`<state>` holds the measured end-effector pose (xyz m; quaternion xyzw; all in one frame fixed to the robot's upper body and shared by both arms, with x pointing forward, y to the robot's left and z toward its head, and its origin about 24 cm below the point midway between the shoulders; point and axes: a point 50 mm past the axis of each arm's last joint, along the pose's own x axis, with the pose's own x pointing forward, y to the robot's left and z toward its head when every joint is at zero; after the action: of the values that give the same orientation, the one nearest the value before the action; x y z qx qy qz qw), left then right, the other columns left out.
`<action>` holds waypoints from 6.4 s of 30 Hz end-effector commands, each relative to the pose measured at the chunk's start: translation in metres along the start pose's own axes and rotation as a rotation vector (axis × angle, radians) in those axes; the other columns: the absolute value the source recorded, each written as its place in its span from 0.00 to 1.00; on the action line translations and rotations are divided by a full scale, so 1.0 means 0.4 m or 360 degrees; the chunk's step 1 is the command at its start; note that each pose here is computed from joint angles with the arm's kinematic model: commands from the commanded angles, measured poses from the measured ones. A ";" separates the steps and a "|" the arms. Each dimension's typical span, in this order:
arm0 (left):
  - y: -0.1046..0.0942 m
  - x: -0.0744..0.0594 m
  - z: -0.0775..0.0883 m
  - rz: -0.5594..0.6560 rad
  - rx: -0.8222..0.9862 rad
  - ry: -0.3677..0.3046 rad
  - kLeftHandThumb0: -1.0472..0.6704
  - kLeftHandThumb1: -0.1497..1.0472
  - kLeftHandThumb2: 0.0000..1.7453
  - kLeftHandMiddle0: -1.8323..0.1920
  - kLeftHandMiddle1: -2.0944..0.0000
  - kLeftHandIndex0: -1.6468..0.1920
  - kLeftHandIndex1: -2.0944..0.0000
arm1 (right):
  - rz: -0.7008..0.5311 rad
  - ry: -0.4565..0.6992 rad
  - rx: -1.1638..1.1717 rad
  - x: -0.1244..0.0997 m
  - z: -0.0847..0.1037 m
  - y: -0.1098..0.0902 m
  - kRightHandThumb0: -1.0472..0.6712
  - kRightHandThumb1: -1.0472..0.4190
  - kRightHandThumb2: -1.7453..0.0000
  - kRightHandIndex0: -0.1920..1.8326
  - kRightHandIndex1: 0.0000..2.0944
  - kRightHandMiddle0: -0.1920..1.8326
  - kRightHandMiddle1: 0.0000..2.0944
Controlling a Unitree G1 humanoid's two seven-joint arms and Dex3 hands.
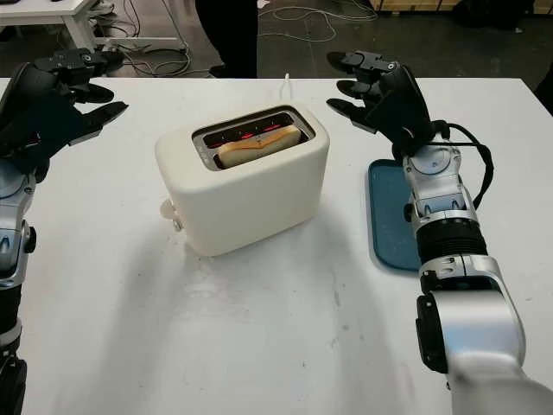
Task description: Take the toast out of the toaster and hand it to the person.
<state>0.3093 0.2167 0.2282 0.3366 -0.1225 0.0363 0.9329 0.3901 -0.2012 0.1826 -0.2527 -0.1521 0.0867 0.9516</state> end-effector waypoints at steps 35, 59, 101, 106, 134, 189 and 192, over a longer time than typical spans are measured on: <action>0.008 -0.001 -0.008 0.0018 -0.0002 0.0011 0.42 0.89 0.11 0.72 0.64 0.56 0.99 | -0.0014 -0.0042 0.0002 0.001 0.010 -0.005 0.44 0.09 0.94 0.42 0.00 0.40 0.00; 0.008 -0.005 -0.010 0.0022 -0.0012 0.0029 0.42 0.89 0.11 0.72 0.66 0.56 0.99 | -0.0016 -0.0035 0.0025 -0.001 0.004 -0.002 0.44 0.09 0.94 0.43 0.00 0.41 0.00; 0.005 0.004 -0.010 0.0002 -0.0010 -0.0005 0.43 0.89 0.10 0.72 0.62 0.55 0.99 | -0.0004 -0.0037 -0.0009 -0.001 0.007 -0.002 0.42 0.09 0.94 0.43 0.00 0.41 0.00; 0.004 0.001 -0.011 0.0005 -0.0031 -0.0006 0.43 0.89 0.10 0.72 0.63 0.55 0.99 | -0.0002 -0.0037 -0.0003 -0.001 0.007 -0.002 0.42 0.09 0.94 0.43 0.00 0.41 0.00; 0.005 0.000 -0.011 0.0007 -0.0012 0.0003 0.43 0.89 0.10 0.71 0.64 0.55 0.99 | -0.0004 -0.0031 0.0004 -0.002 0.008 -0.001 0.42 0.09 0.94 0.43 0.00 0.41 0.00; 0.004 -0.003 -0.018 0.0018 -0.0016 0.0015 0.40 0.89 0.10 0.71 0.66 0.55 0.99 | 0.0005 -0.0037 0.0024 -0.002 0.007 0.003 0.44 0.09 0.93 0.43 0.00 0.41 0.00; 0.004 -0.003 -0.018 0.0017 -0.0013 0.0011 0.41 0.89 0.11 0.71 0.66 0.55 0.99 | 0.0005 -0.0033 0.0025 -0.002 0.007 0.003 0.44 0.09 0.93 0.43 0.00 0.41 0.00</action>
<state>0.3104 0.2201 0.2241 0.3292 -0.1204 0.0379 0.9358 0.3896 -0.1997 0.1851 -0.2544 -0.1591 0.0899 0.9497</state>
